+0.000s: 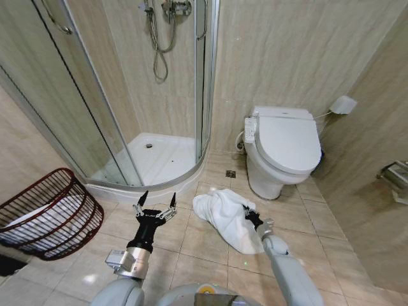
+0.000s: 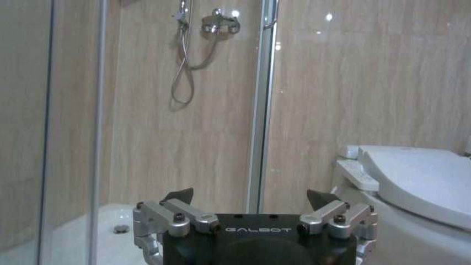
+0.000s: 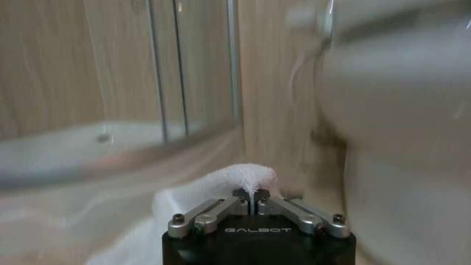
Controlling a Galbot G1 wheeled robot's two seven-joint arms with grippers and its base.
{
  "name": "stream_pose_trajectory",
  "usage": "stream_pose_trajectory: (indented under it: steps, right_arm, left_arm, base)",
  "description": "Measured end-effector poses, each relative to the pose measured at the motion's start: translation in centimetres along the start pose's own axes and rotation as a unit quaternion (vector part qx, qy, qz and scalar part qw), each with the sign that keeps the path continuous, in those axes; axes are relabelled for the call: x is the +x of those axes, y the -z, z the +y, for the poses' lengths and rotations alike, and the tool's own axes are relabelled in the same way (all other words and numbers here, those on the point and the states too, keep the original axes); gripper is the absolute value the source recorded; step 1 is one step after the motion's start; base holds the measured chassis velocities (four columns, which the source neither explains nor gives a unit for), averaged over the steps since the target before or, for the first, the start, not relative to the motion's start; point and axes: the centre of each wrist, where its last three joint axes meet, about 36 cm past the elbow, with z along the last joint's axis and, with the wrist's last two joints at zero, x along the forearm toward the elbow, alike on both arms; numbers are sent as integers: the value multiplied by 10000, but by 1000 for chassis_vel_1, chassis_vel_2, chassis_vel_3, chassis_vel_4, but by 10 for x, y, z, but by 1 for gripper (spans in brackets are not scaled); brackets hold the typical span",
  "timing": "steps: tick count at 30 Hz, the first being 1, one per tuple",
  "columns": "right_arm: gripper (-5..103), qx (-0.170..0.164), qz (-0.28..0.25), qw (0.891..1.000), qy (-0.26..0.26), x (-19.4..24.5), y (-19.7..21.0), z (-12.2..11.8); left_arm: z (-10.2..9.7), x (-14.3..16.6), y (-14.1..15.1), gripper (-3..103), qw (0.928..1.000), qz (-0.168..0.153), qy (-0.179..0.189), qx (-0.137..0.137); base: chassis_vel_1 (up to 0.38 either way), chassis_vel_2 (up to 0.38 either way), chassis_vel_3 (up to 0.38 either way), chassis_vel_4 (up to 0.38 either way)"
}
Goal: Discard the used towel into the hamper.
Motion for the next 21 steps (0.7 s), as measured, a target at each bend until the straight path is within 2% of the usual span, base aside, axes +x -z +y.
stream_pose_trajectory:
  steps: [3, 4, 8, 9, 12, 13, 17, 18, 21]
  right_arm:
    - [2, 74, -620, 9980, -117, 28, 45, 16]
    - [2, 74, -620, 9980, -117, 28, 45, 16]
    - [2, 406, -1270, 9910, -126, 66, 102, 29]
    - [2, 406, -1270, 9910, -126, 66, 102, 29]
    - [2, 786, -1751, 9813, -114, 92, 146, 30]
    - [2, 786, -1751, 9813, -114, 92, 146, 30]
    - [2, 1170, -2441, 9625, -183, 121, 204, 21]
    - [2, 1170, -2441, 9625, -183, 121, 204, 21]
    - [2, 1252, -2937, 9473, -251, 138, 246, 11]
  left_arm:
    - [0, 0, 0, 100, 10000, 0, 2, 0]
    - [0, 0, 0, 100, 10000, 0, 2, 0]
    - [0, 0, 0, 100, 10000, 1, 2, 0]
    - [0, 0, 0, 100, 10000, 1, 2, 0]
    - [0, 0, 0, 100, 10000, 1, 2, 1]
    - [0, 0, 0, 100, 10000, 1, 2, 1]
    - [0, 0, 0, 100, 10000, 0, 2, 1]
    - [0, 0, 0, 100, 10000, 0, 2, 1]
    - [0, 0, 0, 100, 10000, 0, 2, 0]
  base:
    - [0, 0, 0, 0]
    - [0, 0, 0, 0]
    - [0, 0, 0, 0]
    - [0, 0, 0, 0]
    - [0, 0, 0, 0]
    - [0, 0, 0, 0]
    - [0, 0, 0, 0]
    - [0, 0, 0, 0]
    - [0, 0, 0, 0]
